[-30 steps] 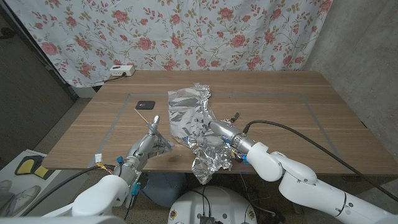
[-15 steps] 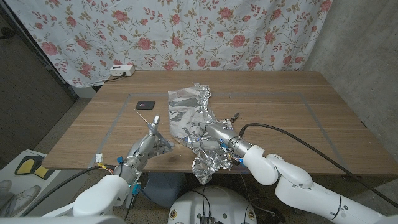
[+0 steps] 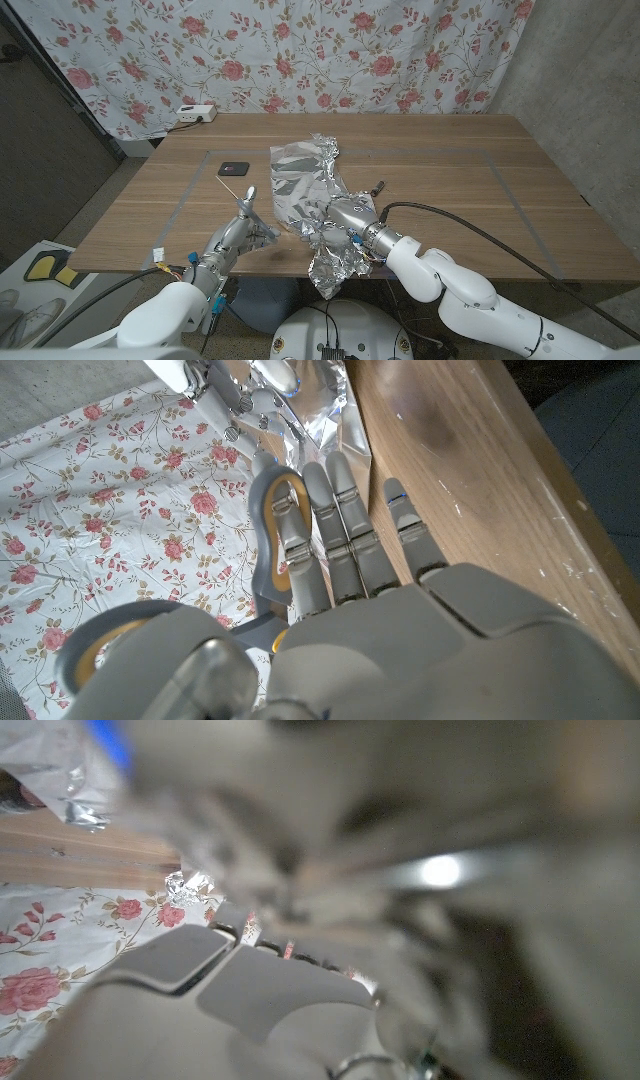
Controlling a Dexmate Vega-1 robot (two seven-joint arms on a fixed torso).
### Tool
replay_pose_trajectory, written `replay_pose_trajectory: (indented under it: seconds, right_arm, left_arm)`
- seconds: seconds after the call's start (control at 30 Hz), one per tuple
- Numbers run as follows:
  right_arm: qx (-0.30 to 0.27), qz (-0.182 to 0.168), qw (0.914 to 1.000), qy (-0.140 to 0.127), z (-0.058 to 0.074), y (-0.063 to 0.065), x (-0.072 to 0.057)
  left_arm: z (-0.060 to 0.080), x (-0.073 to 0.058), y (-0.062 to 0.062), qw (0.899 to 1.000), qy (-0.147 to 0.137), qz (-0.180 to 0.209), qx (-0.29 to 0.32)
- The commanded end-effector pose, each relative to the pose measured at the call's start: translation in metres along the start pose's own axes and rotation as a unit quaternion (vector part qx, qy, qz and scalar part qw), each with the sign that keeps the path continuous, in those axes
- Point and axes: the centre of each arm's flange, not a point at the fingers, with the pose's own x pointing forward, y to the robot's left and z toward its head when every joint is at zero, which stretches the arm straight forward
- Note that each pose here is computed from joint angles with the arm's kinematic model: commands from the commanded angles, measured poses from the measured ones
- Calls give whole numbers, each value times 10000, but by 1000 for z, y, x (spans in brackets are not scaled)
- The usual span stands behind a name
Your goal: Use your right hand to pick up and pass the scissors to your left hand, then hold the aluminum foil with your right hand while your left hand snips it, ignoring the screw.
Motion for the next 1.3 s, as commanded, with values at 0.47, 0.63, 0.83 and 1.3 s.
replay_pose_trajectory:
  seconds: [0.47,0.63,0.83,1.3]
  right_arm:
    - [-315,-314,9989,118,-11,1,-7]
    - [-185,-608,9979,103,-20,-7,-12]
    - [146,-921,9955,174,-35,-24,-16]
    - [-269,-1649,9859,-18,-55,-64,-35]
  left_arm:
    - [5,3,-4,10000,-35,-41,11]
    - [6,6,-7,10000,-22,-65,23]
    - [9,10,-10,9999,-25,-116,52]
    - [28,22,-24,9990,-155,-356,236]
